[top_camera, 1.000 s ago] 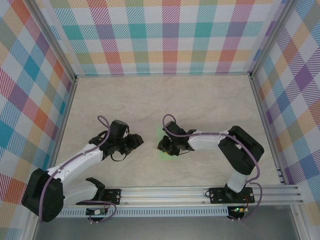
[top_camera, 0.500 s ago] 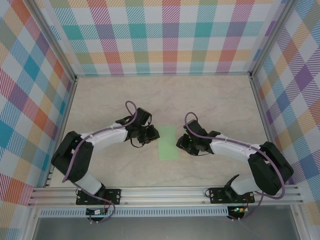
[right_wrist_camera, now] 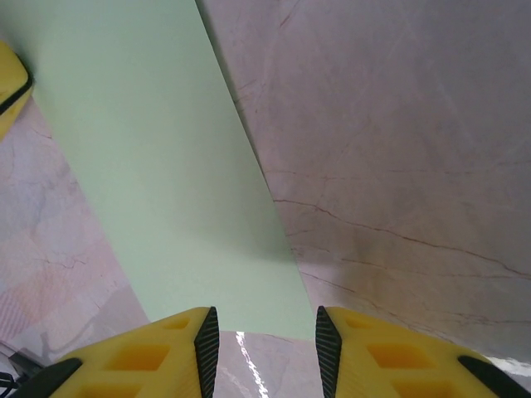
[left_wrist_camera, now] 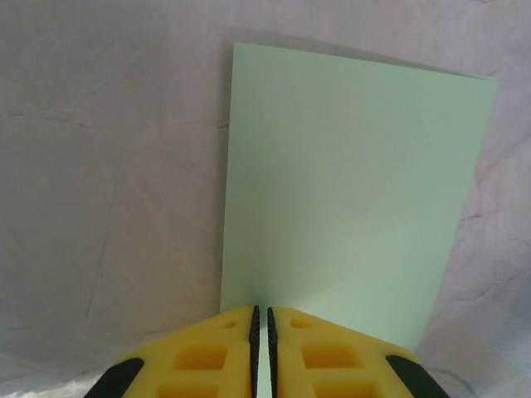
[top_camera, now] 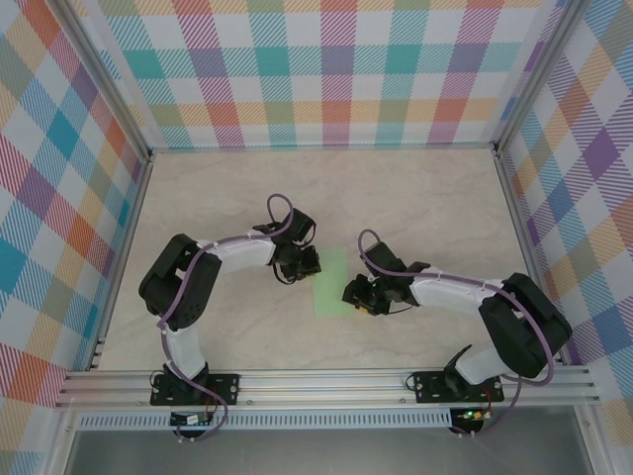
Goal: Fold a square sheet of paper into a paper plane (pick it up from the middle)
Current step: Third fold the triangle at the center of the table.
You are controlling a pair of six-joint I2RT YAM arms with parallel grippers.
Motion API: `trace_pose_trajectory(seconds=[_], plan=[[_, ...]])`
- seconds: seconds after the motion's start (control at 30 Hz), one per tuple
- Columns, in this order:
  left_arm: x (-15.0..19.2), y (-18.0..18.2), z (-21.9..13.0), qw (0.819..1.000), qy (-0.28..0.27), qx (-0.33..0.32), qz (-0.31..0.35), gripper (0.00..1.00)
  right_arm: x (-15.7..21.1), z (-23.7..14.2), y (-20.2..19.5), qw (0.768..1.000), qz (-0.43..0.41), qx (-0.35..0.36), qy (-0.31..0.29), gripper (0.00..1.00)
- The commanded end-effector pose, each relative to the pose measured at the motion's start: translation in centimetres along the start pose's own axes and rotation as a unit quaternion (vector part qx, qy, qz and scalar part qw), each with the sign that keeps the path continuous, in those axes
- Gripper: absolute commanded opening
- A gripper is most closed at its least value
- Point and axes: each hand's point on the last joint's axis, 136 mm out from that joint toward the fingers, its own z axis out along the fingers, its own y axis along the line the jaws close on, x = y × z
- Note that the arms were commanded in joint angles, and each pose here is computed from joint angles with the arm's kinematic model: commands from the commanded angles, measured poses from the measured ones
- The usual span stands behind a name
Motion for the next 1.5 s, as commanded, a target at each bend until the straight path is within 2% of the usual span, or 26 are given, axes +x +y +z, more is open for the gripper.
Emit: trace_pose_trajectory(seconds=[0.0, 0.27, 0.53, 0.8, 0.97, 1.13, 1.27, 1.37, 1.47], plan=[[-0.2, 0.4, 0.8, 1.000, 0.010, -0.007, 0.005, 0.13, 0.3, 0.3, 1.4, 1.000, -0.010, -0.021, 0.012, 0.39], [0.7, 2.6, 2.1, 0.999, 0.025, -0.026, -0.008, 0.13, 0.9, 1.5, 0.3, 1.000, 0.001, -0.004, 0.026, 0.39], [1.6, 3.5, 2.4, 0.999, 0.031, -0.025, -0.015, 0.12, 1.0, 2.2, 2.0, 0.999, -0.008, -0.040, 0.032, 0.35], [1.7, 3.4, 2.1, 0.999, 0.033, -0.021, -0.015, 0.12, 0.3, 0.9, 4.7, 0.996, -0.045, -0.077, 0.014, 0.38], [1.8, 3.5, 2.1, 0.999, 0.033, -0.023, -0.016, 0.12, -0.4, 0.6, 4.8, 0.997, -0.053, -0.056, 0.005, 0.40], [1.9, 3.7, 2.2, 0.999, 0.033, -0.027, -0.017, 0.12, -0.9, -0.6, 2.7, 0.999, -0.033, 0.003, -0.019, 0.44], [1.9, 3.9, 2.3, 0.999, 0.033, -0.028, -0.020, 0.12, 0.9, -0.3, 2.7, 0.999, -0.023, -0.033, 0.015, 0.44], [2.0, 3.9, 2.4, 0.999, 0.035, -0.028, -0.022, 0.12, 2.4, 0.2, 4.4, 0.995, -0.017, -0.090, 0.040, 0.45], [2.0, 4.0, 2.3, 0.999, 0.034, -0.028, -0.022, 0.12, 3.4, 0.4, 5.2, 0.994, -0.018, -0.097, 0.046, 0.45]])
